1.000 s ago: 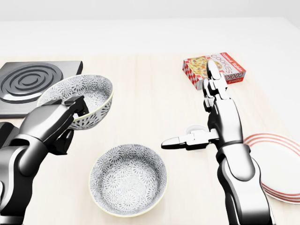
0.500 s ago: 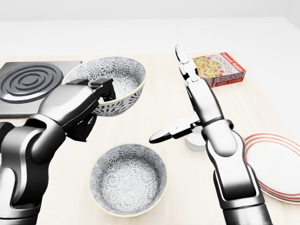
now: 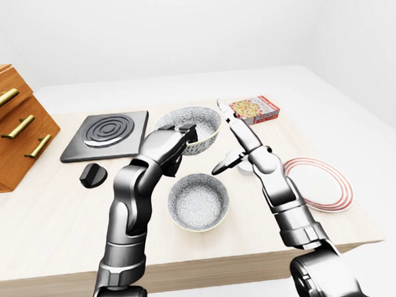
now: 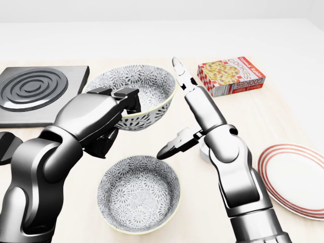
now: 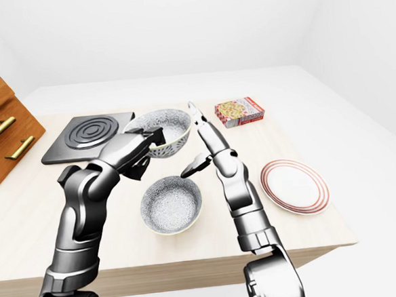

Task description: Pick the akita bowl from table center and place it on the plate.

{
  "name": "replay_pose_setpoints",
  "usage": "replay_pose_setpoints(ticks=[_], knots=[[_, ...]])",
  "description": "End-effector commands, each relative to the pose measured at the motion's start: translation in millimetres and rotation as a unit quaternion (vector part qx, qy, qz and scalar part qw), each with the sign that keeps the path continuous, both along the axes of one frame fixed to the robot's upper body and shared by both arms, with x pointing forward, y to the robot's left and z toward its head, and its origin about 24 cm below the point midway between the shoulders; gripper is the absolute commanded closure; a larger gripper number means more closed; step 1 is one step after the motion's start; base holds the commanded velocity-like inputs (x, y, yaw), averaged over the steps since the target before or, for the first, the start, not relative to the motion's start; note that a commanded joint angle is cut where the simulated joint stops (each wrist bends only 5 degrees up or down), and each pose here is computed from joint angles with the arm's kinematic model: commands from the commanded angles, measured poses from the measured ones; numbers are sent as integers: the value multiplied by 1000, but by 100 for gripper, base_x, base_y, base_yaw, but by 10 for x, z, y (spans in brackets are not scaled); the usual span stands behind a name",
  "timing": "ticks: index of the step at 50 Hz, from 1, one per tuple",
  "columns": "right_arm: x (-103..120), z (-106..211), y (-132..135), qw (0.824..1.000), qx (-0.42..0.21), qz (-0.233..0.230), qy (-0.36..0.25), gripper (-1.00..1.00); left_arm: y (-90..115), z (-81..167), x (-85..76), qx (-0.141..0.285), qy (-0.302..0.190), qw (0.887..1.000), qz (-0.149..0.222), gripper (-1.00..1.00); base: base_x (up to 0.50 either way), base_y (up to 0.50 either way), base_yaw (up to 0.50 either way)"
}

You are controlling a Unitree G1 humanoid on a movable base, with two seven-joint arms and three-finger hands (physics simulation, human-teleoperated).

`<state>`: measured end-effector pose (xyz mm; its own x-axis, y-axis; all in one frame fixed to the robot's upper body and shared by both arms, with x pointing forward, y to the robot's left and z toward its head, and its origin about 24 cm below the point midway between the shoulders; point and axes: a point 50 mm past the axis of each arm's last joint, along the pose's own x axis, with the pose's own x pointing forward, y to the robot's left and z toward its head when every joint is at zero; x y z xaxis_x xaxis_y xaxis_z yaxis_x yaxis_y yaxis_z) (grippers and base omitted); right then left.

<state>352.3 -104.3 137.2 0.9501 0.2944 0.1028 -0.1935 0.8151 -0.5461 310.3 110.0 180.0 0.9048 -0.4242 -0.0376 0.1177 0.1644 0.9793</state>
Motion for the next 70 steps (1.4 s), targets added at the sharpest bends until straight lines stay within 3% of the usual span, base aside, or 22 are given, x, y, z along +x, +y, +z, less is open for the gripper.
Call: replay_pose_setpoints(ticks=[1, 11, 30, 31, 32, 34, 35, 36, 37, 66, 67, 68, 70], knots=[[12, -12, 64, 1000, -18, 8, 4, -100, -41, -41, -47, 15, -3, 1000, -4, 100, 0, 0, 0], [16, -11, 84, 1000, -19, 10, 5, -100, -71, -59, -103, 16, 2, 1000, -10, 100, 0, 0, 0], [13, -54, 119, 1000, -22, 14, 13, -100, -165, 70, -232, 2, -34, 999, -27, 100, 0, 0, 0], [9, -57, 115, 1000, -23, 14, 13, -95, -168, 75, -235, 2, -36, 999, -28, 100, 0, 0, 0], [6, -59, 112, 1000, -23, 14, 13, -71, -169, 77, -236, 2, -36, 999, -28, 100, 0, 0, 0], [0, -63, 102, 1000, -23, 13, 13, 27, -175, 85, -241, 2, -38, 999, -28, 100, 0, 0, 0], [-6, -63, 99, 1000, -23, 13, 12, 57, -176, 85, -244, 2, -39, 999, -29, 100, 0, 0, 0], [-10, -63, 98, 1000, -23, 14, 12, 65, -175, 86, -243, 2, -39, 999, -29, 100, 0, 0, 0], [-15, -64, 96, 1000, -23, 14, 12, 96, -174, 86, -243, 2, -39, 999, -28, 100, 0, 0, 0], [-16, -57, 131, 999, -21, 20, 12, 100, -127, 89, -250, 1, -40, 999, -23, 100, 0, 0, 0], [-18, -57, 136, 999, -21, 21, 12, 100, -105, 64, -245, 5, -36, 999, -19, 55, 0, 0, 0], [-19, -59, 138, 999, -21, 22, 13, 100, -96, 53, -244, 6, -34, 999, -17, 28, 0, 0, 0], [-15, -58, 152, 999, -20, 23, 13, 100, -72, 30, -239, 9, -30, 999, -12, -1, 0, 0, 0]])
